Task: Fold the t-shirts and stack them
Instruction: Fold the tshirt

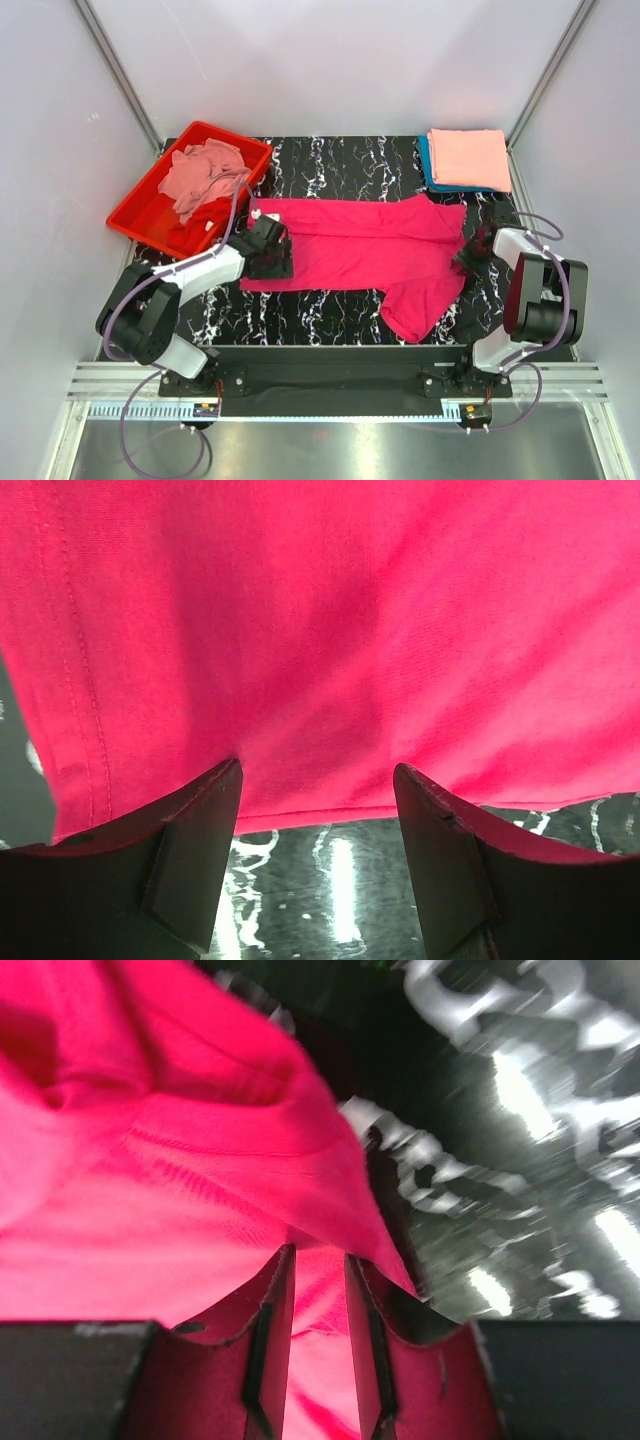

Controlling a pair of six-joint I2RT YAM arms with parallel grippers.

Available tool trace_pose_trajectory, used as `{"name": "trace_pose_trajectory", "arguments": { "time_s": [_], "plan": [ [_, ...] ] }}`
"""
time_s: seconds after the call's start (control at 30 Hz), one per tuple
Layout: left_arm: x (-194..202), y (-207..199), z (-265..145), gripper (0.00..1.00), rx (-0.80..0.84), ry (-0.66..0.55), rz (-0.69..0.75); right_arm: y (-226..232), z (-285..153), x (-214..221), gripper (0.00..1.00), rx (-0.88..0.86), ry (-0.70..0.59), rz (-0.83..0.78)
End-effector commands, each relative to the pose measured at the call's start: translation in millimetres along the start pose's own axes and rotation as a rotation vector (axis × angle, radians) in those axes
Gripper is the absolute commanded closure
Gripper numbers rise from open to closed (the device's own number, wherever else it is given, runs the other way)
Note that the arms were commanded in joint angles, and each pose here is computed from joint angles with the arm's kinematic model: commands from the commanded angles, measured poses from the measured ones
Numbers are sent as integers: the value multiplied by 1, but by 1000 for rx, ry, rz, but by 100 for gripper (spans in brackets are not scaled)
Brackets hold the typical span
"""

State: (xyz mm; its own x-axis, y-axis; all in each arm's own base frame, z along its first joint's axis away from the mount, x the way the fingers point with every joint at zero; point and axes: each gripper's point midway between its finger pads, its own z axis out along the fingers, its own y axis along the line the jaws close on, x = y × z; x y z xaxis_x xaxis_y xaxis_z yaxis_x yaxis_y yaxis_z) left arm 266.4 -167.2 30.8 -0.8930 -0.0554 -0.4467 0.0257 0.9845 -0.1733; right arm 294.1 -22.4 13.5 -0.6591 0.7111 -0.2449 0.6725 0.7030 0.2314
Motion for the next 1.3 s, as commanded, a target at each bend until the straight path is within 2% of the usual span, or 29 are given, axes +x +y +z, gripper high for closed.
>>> {"name": "trace_pose_trajectory", "arguments": {
  "time_s": [0.0, 0.1, 0.27, 0.33, 0.47, 0.6, 0.67, 0.7, 0.73, 0.77, 0.83, 1.0, 1.1, 1.27],
  "plan": [
    [4, -20, 0, 32, 60, -13, -55, -27, 4, -14, 66, 80, -3, 11],
    [14, -20, -2, 33, 34, -6, -68, -38, -6, -23, 66, 127, -50, 4],
    [9, -11, -15, 33, -56, -48, -102, -17, -27, -22, 67, 15, -62, 41],
    [-7, -12, -28, 33, -54, -104, -78, -14, -34, -27, 67, 10, -76, 30],
    [-74, -31, -68, 33, -29, -224, 38, 7, -62, -57, 64, -47, -151, -18],
    [-116, -28, -72, 33, 13, -244, 66, 43, -70, -90, 58, -188, -227, -126],
    [-121, -34, -58, 33, 68, -189, 69, 54, -65, -104, 53, -217, -238, -200],
    [-136, -33, -60, 33, 74, -201, 72, 60, -63, -108, 53, -235, -226, -218],
    [-140, -32, -55, 33, 67, -191, 85, 60, -47, -107, 53, -228, -181, -239],
    [-139, -29, -43, 31, 39, -161, 99, 71, -50, -120, 53, -248, -190, -251],
    [-157, -23, -40, 29, 4, -180, 121, 79, -30, -118, 53, -280, -113, -284],
    [-175, -17, -8, 28, 11, -120, 140, 110, -23, -132, 63, -418, -90, -401],
    [-178, -11, 9, 28, -18, -90, 162, 108, -10, -133, 64, -406, -66, -431],
    [-168, -8, 39, 28, -19, -42, 175, 106, 8, -129, 59, -415, -37, -452]
  ]
}}
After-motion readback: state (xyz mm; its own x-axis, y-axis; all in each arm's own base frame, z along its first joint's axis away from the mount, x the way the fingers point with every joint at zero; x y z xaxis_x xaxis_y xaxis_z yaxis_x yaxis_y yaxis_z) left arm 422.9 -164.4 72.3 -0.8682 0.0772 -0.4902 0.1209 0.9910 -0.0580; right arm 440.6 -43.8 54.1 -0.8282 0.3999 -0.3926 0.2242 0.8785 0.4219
